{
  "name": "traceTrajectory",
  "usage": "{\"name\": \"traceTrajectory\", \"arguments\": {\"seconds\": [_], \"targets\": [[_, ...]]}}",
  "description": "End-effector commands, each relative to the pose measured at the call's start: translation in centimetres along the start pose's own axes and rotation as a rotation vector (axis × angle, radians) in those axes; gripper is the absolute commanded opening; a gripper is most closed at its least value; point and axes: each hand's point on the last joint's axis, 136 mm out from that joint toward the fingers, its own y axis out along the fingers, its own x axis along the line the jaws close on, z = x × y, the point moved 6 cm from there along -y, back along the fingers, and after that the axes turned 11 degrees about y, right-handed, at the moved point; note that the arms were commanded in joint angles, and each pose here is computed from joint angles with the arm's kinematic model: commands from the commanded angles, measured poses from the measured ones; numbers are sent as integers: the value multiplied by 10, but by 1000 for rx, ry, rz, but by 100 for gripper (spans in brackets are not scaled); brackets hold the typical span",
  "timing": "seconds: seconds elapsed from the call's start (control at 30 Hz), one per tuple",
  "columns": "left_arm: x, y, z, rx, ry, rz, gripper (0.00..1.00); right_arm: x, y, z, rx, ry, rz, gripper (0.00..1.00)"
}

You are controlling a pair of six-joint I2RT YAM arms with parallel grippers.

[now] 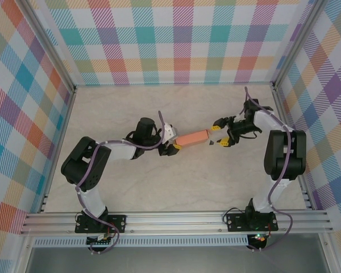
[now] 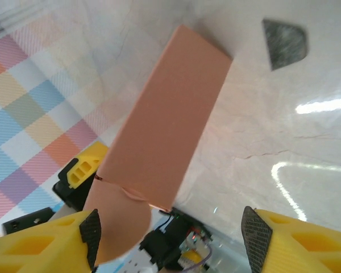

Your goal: Fold the paper box

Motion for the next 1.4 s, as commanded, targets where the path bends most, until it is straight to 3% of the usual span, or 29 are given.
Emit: {"name": "traceTrajectory", "arguments": {"seconds": [0.0, 0.1, 0.2, 0.3, 0.67, 0.87, 1.07, 1.37], "targets": [[2, -5, 5, 6, -80, 79, 57, 18, -31, -1, -187, -194, 13, 69], [3, -8, 7, 4, -130, 131, 58, 32, -38, 8, -189, -327, -30, 65], [4, -8, 9, 11, -157, 182, 58, 43, -38, 19, -206, -465, 25, 61], [6, -7, 9, 14, -159, 192, 59, 49, -36, 26, -259, -610, 95, 48], [13, -3, 11, 33, -157, 183, 57, 65, -6, 25, -333, -994, 213, 46], [12, -3, 11, 32, -154, 191, 58, 76, 6, 33, -364, -1354, 187, 46], [12, -3, 11, 35, -150, 195, 58, 73, 21, 33, -262, -1372, 177, 44], [12, -2, 11, 42, -147, 206, 57, 69, 32, 22, -243, -1384, 211, 41]]}}
